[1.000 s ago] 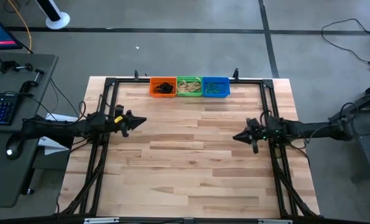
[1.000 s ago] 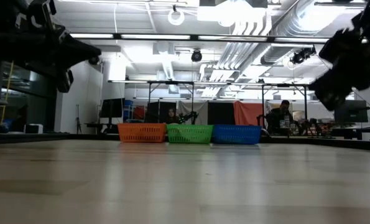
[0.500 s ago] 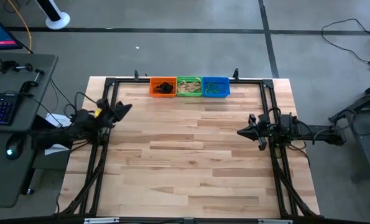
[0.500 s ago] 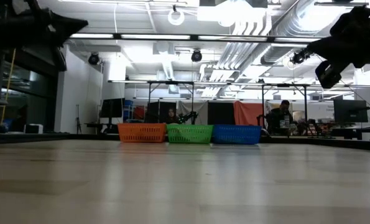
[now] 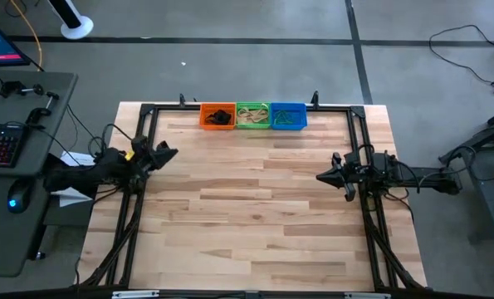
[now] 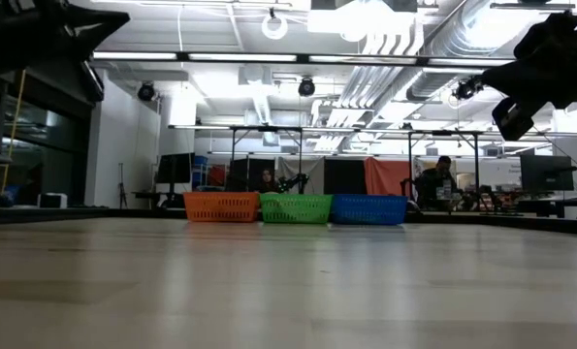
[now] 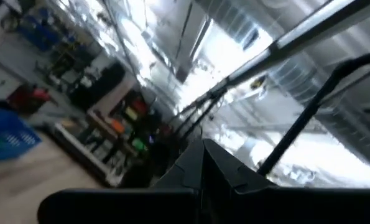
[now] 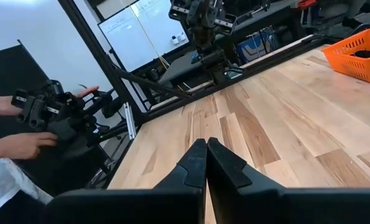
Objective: Sort rubber bands into baskets
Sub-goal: Return to Home Position
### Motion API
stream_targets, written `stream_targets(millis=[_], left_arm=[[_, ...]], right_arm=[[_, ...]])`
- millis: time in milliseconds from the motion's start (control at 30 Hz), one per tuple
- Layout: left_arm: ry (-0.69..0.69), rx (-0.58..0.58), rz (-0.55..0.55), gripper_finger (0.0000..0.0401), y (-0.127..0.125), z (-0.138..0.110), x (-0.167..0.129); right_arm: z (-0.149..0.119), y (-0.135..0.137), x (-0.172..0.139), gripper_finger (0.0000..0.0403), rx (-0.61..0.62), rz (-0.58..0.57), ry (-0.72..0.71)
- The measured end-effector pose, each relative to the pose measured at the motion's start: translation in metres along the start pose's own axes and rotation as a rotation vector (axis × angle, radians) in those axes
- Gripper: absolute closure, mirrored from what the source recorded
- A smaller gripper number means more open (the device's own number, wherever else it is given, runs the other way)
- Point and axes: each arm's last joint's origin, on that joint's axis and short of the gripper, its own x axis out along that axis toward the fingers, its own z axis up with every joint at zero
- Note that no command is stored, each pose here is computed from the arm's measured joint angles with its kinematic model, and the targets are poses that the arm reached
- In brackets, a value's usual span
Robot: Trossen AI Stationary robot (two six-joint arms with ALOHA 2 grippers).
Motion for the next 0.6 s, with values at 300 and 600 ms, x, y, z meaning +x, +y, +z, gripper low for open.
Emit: stream_targets(millis=[300, 600], left_arm=[[0.373, 0.537, -0.134, 0.0400, 0.003, -0.031, -0.007], [0.492, 0.556, -0.107, 0.0400, 0.009, -0.041, -0.012]], right_arm=[[-0.001, -0.001, 0.000, 0.0402, 0.002, -0.007, 0.015], [-0.002, -0.001, 0.000, 0.0402, 0.003, -0.009, 0.021]])
